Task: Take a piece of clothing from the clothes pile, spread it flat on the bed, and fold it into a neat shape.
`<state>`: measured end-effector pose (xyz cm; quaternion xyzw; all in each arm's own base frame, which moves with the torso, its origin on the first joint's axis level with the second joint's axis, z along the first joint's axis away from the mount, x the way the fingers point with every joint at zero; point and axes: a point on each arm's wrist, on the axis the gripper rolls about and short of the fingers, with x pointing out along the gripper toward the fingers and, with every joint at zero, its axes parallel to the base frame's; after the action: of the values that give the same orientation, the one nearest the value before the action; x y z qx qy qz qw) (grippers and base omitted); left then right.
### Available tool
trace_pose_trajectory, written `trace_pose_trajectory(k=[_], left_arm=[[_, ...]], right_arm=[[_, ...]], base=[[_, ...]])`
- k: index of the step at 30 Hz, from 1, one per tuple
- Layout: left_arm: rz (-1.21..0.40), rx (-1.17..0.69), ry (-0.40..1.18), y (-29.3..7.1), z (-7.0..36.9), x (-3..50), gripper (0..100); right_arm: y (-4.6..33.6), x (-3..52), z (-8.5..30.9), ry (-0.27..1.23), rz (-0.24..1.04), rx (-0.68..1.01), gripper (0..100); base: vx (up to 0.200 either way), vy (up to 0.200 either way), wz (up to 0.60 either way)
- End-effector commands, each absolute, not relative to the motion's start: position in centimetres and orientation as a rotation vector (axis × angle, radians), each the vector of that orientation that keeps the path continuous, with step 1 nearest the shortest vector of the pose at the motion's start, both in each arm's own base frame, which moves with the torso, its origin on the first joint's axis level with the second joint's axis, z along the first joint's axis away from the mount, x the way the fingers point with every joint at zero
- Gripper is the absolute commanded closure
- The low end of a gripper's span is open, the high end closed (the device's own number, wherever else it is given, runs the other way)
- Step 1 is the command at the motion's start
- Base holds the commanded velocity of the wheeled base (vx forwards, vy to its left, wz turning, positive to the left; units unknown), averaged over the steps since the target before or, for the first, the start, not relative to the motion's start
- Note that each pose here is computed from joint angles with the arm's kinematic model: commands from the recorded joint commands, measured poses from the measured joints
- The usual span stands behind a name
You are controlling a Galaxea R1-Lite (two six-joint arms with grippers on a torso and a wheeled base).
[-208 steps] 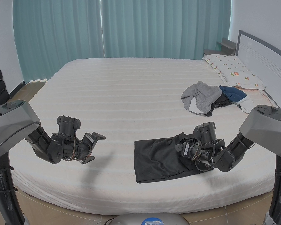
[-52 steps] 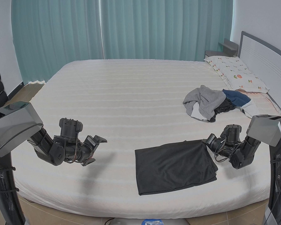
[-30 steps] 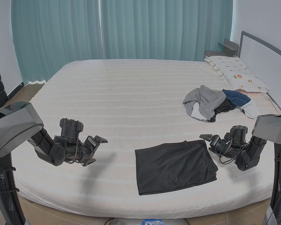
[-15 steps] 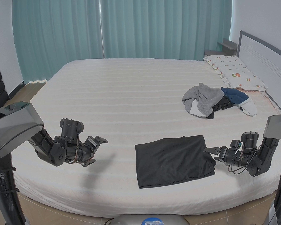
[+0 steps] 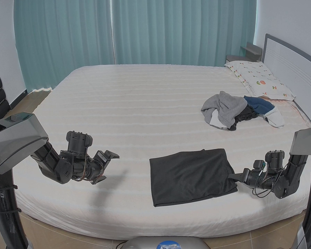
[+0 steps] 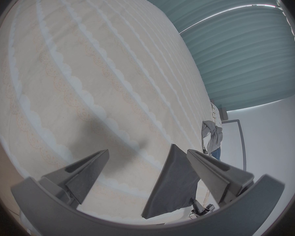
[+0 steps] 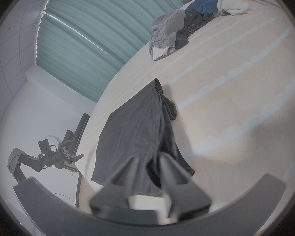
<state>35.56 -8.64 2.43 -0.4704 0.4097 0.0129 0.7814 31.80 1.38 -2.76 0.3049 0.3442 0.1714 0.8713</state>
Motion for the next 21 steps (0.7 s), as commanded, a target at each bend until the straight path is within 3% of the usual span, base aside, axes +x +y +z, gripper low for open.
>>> trace_pose_trajectory(k=[1,21], left_arm=[[0.029,-1.016,0.885,-8.6,2.4,35.6,0],[0.029,-1.017,0.885,-8.6,2.4,35.6,0]], right_arm=[[1.3,31.2,-2.6,0.730,0.356,0.635,100],[-1.0,30.2,-4.0,0.758,0.321,0.523,100]], base=[[0.000,0.000,0.00],[0.000,0.000,0.00]])
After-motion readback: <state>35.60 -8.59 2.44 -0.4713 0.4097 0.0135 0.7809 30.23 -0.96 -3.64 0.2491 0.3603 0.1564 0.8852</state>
